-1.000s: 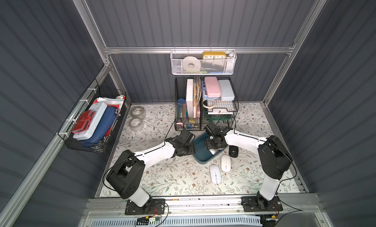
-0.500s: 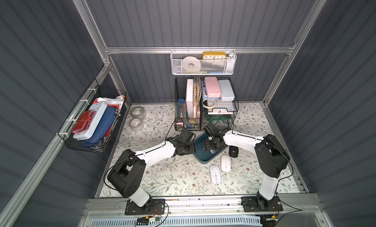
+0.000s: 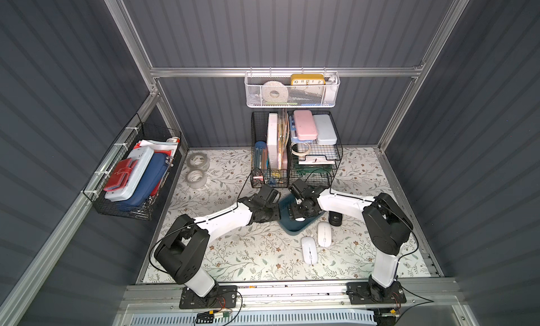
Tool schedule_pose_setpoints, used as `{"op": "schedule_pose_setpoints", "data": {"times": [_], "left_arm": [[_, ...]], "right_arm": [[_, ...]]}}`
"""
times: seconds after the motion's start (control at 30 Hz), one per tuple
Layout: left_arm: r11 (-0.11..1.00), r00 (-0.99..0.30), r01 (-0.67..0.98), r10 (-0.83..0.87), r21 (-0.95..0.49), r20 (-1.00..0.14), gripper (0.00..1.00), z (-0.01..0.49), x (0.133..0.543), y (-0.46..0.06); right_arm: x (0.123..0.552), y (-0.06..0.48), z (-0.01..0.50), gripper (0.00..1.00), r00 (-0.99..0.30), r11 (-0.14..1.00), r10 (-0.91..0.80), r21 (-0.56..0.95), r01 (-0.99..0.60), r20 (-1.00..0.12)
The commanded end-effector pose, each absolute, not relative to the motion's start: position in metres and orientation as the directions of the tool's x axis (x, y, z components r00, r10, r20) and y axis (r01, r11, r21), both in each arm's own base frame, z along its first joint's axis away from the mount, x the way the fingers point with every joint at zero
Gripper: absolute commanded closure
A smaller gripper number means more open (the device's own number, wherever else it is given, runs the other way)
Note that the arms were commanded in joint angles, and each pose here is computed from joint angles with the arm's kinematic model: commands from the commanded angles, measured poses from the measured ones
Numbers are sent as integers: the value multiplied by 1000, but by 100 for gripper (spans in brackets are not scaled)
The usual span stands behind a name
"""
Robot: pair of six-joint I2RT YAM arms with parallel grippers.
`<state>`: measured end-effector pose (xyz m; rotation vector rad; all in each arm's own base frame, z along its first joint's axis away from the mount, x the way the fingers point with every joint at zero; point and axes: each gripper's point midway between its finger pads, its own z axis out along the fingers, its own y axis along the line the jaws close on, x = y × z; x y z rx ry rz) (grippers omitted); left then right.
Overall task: Take out the mouse from the storage box
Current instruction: Pick up the mouse from the storage box.
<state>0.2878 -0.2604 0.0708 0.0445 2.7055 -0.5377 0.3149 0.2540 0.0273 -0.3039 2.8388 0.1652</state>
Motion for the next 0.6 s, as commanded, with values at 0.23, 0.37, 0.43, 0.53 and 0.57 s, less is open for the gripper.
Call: {"op": "schedule_pose_setpoints", "data": {"times": [0.23,0.37,0.43,0.53,0.57], "left_arm": [[919,-925,105,-50,-380,-377,46,74,283,-260],[918,-924,107,-49,-382,-378,46,75,283,-260],[917,-923,109,-49,-384,-380,46,76,283,-261],[917,-924,110,-48,-384,-380,46,75,282,-260],[918,-925,109,-47,-382,-377,46,74,282,-260]], "right_arm": [[336,250,30,16,-941,996,-68,31,-83,-331],[339,250,21,18,-949,998,-55,17,-63,-311],[339,251,19,19,-949,998,-55,14,-62,-310],[338,256,18,25,-950,997,-57,34,-71,-308],[338,259,19,26,-949,996,-63,44,-80,-310]]}}
